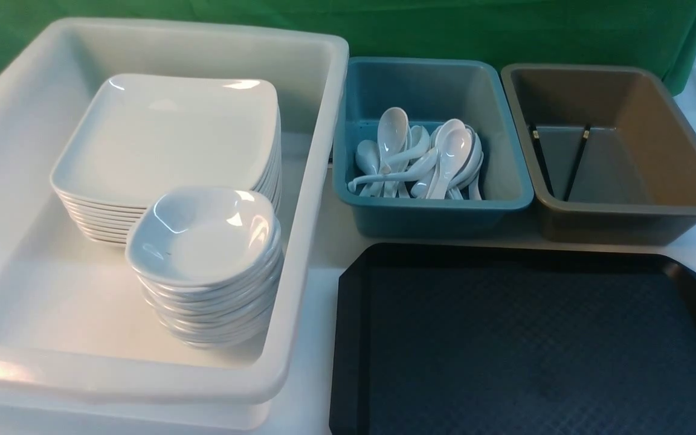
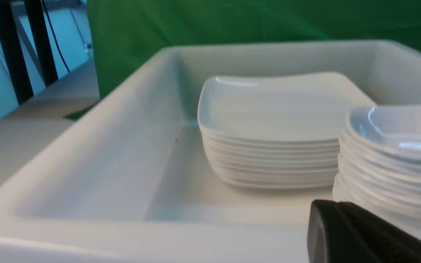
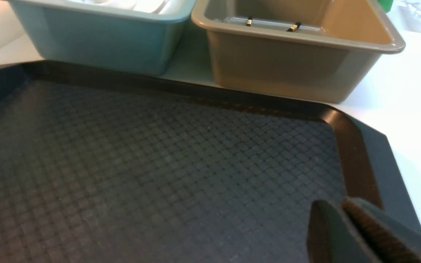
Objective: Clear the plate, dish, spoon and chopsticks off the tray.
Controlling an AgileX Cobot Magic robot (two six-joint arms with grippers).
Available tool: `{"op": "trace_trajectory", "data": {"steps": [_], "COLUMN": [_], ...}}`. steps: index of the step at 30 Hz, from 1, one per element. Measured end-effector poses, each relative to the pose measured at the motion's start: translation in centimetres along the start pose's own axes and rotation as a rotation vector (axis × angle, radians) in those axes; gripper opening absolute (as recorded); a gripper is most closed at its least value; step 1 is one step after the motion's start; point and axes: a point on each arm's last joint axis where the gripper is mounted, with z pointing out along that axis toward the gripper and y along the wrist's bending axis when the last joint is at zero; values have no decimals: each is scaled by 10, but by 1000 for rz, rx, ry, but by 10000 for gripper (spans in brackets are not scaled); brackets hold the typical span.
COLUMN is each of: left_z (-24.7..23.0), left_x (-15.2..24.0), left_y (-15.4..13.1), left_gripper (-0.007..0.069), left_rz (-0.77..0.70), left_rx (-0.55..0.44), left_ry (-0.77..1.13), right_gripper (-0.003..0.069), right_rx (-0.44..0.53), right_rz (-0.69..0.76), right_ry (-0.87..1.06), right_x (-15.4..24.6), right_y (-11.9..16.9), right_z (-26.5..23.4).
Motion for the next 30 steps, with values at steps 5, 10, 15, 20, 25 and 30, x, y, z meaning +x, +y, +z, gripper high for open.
{"op": "trace_trajectory", "data": {"steps": [5,10,15,20,25,30], "left_z": [-1,-1,-1,-1,-1,-1], "left_x": [5,5,5,5,5,5], "left_y": [-1,-1,-1,-1,-1,-1], "left_gripper": [8,8,8,8,8,8], "left_rz": [-34,-39,-38,-38,-29,-28], "left_rx": [2,2,2,2,2,2], "left_ry": [50,50,49,49,49,49], "right_gripper": [92,101,111,129,144,161], "right_rx": [0,0,0,0,-1,-1], "right_rz": [-1,-1,-1,0,1,1], "right_ry": [2,2,2,2,2,2], "right_x": [0,0,0,0,0,0], "right_y": [0,0,0,0,0,0], "right_z": [0,0,0,0,0,0]}}
